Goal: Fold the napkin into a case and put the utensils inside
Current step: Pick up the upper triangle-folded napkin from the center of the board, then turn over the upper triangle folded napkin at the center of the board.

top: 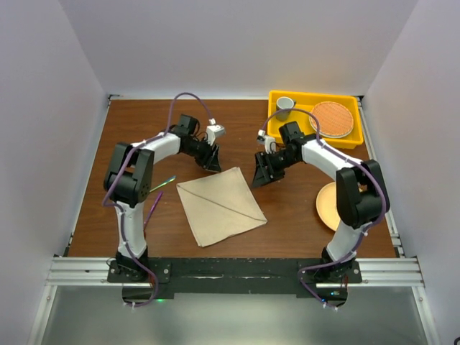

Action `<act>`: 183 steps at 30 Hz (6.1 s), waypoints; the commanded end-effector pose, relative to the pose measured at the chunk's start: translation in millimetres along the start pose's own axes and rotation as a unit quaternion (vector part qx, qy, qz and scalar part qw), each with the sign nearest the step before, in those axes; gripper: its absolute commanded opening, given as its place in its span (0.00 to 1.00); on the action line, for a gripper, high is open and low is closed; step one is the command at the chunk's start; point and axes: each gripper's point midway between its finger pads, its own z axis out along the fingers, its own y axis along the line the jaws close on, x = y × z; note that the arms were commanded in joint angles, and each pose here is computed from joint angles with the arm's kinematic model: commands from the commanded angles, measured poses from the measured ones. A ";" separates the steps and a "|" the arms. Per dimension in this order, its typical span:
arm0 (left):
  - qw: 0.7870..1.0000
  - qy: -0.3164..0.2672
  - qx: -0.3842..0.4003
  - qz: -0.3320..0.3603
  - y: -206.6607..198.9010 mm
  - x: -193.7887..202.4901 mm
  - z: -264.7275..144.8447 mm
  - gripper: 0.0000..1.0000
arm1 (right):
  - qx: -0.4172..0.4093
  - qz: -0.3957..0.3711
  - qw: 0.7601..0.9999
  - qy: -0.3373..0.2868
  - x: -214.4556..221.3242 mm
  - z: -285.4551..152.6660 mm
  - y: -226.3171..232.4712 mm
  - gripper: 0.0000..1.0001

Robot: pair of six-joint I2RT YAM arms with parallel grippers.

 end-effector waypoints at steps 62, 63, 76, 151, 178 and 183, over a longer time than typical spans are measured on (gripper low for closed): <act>0.987 -0.013 0.137 0.086 -13.0 36.5 -61.6 1.00 | -0.146 -0.159 0.975 -0.043 -74.2 45.6 39.5 0.00; 0.987 -0.009 0.141 0.081 -12.9 40.8 -60.6 1.00 | -0.145 -0.164 0.975 -0.045 -75.0 43.6 42.0 0.00; 0.983 0.022 0.163 0.079 -4.3 75.8 -53.0 0.86 | -0.151 -0.215 0.964 -0.036 -66.9 26.9 62.4 0.00; 0.905 -0.107 -0.286 0.297 46.2 -167.4 -179.8 0.00 | 0.177 -0.450 0.787 -0.383 -234.8 -145.5 55.8 0.00; 0.878 -0.010 -0.285 0.384 34.0 -29.3 -134.8 0.00 | 0.121 -0.708 0.644 -0.262 -145.9 -18.0 21.7 0.00; 0.905 0.041 -0.224 0.360 6.4 40.7 -110.9 0.00 | 0.064 -0.754 0.623 -0.195 -70.9 14.0 29.0 0.00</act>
